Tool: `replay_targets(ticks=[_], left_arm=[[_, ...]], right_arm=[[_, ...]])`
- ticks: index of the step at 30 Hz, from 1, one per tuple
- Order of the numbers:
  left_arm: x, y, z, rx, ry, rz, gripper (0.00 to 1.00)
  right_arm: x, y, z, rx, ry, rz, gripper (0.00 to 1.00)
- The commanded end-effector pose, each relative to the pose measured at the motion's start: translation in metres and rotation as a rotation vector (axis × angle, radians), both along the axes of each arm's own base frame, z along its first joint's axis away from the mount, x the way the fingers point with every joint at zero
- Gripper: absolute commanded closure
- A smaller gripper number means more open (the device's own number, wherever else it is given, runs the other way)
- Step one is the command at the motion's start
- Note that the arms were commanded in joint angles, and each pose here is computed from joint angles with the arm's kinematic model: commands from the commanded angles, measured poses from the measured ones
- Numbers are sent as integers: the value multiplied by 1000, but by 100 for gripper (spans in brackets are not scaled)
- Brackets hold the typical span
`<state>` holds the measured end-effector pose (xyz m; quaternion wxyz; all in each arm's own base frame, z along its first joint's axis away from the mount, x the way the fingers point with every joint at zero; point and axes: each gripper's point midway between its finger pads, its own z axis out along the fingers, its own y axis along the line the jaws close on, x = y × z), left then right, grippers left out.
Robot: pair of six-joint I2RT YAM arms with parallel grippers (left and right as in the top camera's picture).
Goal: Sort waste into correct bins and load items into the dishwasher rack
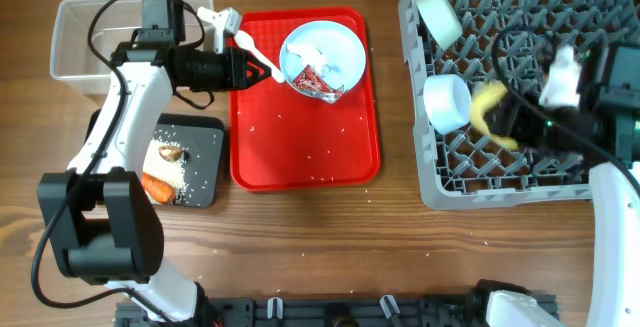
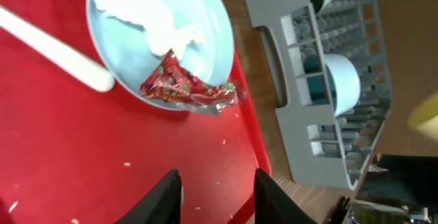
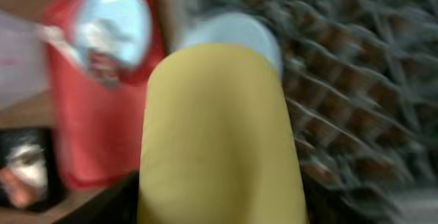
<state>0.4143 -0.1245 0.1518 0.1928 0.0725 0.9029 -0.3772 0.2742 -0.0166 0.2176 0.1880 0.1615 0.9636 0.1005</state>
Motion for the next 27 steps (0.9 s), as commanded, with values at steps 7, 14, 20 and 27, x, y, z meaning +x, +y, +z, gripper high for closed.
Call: replay_targets(ticks=[7,14,20,27], left_arm=[[5,19,-12,121,12,60,70],[4,19,-12,122,11,58,71],[3,19,-13,122,20,58,71],[-1,10,-13,122,25,36,69]], right_arm=[[-29,-47,-43,-213,300,-177,51],[-15,-23,-76,-108,379,-40,51],[-20,-14,-116,-77,419,-14,39],[63,-5,-28,-20,58,38,0]])
